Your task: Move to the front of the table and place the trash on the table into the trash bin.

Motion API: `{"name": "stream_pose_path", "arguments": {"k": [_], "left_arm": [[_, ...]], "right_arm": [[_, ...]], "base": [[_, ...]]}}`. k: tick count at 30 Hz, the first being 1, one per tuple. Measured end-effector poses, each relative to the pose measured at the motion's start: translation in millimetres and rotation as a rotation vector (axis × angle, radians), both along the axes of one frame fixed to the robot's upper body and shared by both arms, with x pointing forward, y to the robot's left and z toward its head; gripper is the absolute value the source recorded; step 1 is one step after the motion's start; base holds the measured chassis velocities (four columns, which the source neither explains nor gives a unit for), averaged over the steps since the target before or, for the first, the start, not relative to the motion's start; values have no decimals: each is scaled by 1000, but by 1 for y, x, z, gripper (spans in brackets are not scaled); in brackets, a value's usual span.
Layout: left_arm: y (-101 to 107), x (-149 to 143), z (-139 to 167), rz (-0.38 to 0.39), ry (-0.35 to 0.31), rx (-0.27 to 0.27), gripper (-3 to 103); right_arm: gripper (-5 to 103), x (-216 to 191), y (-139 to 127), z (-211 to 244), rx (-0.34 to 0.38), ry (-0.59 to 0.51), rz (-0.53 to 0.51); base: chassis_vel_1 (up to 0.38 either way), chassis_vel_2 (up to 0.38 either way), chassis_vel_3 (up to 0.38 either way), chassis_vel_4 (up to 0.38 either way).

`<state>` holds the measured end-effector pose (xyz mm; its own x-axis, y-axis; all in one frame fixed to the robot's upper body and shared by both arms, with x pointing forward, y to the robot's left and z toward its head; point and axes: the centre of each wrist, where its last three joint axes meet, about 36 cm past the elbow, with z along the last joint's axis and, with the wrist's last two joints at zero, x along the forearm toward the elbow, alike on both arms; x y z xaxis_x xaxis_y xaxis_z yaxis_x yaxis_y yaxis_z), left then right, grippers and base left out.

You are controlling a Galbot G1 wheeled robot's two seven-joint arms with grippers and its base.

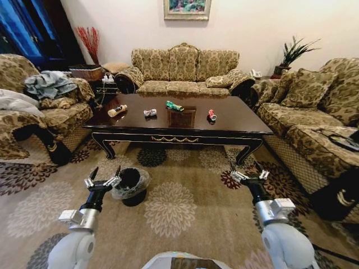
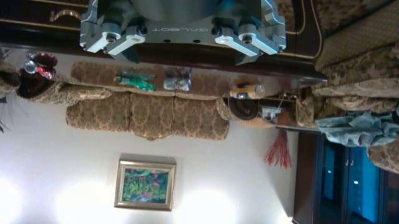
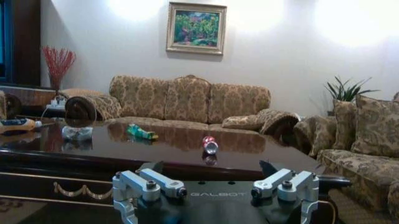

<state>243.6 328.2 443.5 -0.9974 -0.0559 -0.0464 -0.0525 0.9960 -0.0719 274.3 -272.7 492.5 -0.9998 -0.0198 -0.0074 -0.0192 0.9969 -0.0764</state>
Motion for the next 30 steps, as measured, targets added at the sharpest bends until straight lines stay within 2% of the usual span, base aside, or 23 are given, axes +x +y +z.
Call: {"name": "stream_pose_path", "arguments": {"k": [18, 30], "left_arm": [[0, 2, -1, 9, -9, -18, 100], [-1, -4, 1, 11, -17, -11, 100]], "right_arm": [[100, -3, -4, -8, 5, 18, -7], [100, -6, -3, -7, -2, 15, -8]], "base": [[0, 0, 0, 0], [0, 0, 0, 0]]}}
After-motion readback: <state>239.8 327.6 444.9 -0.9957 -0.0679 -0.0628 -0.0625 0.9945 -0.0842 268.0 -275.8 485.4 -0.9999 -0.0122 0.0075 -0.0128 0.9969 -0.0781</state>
